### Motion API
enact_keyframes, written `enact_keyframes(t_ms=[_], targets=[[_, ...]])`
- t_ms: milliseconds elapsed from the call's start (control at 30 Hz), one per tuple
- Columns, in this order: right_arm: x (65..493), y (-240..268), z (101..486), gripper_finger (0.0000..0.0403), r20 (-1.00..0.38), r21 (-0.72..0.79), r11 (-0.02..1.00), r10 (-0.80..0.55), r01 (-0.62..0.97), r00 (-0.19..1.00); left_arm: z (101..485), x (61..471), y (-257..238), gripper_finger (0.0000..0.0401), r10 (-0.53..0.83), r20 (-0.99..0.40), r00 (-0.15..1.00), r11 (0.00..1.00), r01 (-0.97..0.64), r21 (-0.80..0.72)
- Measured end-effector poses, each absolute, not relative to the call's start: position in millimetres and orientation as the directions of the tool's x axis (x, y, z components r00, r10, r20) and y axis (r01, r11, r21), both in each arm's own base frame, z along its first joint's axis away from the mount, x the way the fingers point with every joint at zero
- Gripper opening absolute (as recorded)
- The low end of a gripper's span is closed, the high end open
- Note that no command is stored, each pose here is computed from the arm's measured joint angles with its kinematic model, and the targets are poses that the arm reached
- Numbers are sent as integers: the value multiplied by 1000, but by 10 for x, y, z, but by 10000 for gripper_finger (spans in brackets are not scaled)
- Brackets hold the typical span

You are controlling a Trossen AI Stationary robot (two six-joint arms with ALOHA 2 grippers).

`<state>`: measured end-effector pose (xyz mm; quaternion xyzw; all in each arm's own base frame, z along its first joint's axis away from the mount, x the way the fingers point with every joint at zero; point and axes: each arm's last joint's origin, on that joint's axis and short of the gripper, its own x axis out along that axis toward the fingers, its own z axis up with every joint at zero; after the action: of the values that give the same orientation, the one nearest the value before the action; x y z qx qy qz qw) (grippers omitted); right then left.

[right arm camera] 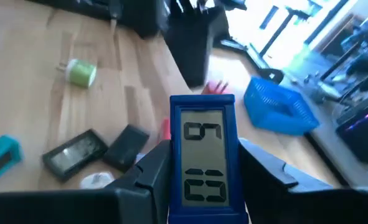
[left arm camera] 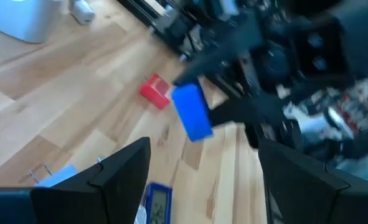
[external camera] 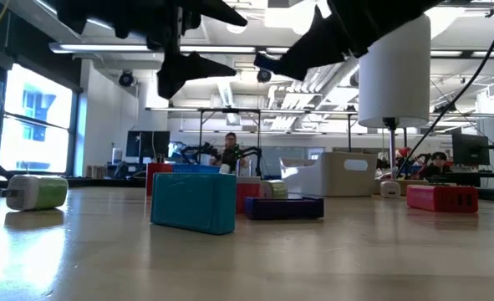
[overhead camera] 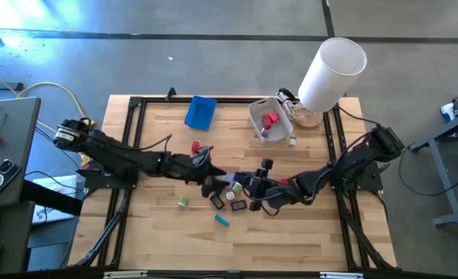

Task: Pick & Place Office items
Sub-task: Put the blue digital timer into the blue bin

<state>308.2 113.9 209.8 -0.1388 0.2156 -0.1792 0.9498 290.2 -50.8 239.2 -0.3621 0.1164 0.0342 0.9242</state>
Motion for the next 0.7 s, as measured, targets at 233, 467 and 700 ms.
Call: enact_keyframes(t_ms=[233,467,700], targets=[[3149,1009,2123,138,-347,-349,892,-407,286,845,2400,2925,-365,291,26,-232,972,698,-184,-692],[3243,868,2180,138,-323,-317,918,-341,239,883,2386,2952,-362,291,30,-219,975,692,-178,-700],[3260,845,2187,138,-318,-354,912,-328,209,890,2424,2986,-356,291,62,-157,986,687,-156,-710]])
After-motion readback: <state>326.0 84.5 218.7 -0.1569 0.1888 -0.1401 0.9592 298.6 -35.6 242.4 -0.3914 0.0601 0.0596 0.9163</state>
